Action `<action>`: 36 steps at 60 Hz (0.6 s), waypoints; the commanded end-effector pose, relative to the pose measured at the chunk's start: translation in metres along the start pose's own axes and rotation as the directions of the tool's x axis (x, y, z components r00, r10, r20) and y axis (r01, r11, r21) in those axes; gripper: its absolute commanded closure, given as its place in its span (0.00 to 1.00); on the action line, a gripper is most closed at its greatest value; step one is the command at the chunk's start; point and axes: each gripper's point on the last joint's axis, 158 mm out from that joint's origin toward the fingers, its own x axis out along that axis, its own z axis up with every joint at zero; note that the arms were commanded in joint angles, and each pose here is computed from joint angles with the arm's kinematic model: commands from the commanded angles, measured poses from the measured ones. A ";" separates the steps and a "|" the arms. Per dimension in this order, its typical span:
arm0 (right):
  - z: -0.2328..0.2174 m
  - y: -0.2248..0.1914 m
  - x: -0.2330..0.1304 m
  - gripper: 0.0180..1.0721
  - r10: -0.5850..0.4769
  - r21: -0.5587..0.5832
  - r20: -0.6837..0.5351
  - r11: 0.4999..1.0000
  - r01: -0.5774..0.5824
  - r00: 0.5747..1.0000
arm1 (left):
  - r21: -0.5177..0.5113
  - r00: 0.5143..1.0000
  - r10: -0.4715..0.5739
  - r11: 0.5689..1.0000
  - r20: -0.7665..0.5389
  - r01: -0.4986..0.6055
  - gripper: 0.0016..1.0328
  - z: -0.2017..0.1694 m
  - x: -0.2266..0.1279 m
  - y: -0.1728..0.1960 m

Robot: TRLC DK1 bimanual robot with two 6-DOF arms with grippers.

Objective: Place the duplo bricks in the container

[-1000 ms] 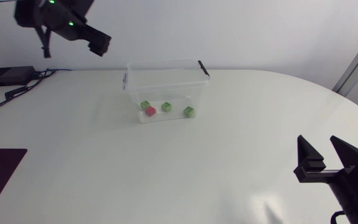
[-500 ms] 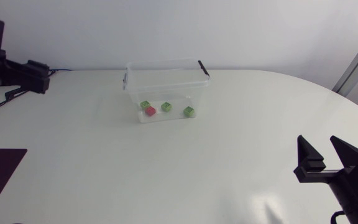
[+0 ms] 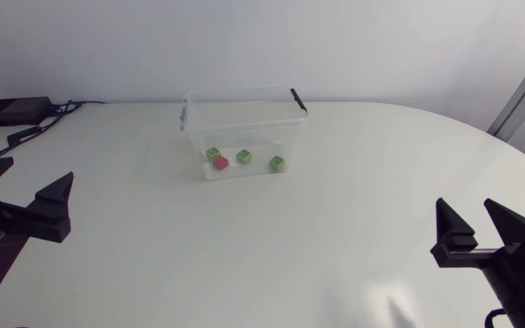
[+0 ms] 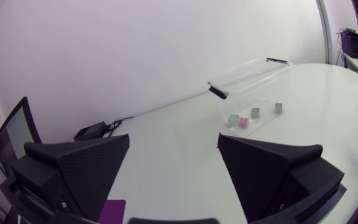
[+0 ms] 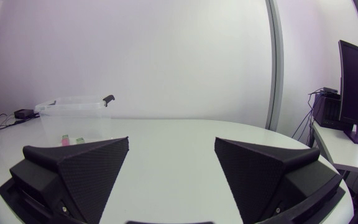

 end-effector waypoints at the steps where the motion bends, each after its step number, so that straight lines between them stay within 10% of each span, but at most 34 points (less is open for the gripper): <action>1: -0.007 0.000 0.001 0.05 -0.002 0.010 -0.009 1.000 0.002 1.000 | -0.057 1.000 -0.001 0.998 0.011 0.001 0.04 -0.012 0.001 -0.003; 36: -0.007 0.005 0.001 0.05 0.014 -0.015 -0.010 1.000 -0.015 1.000 | -0.283 0.987 -0.007 0.958 0.159 0.053 0.04 -0.053 0.005 -0.018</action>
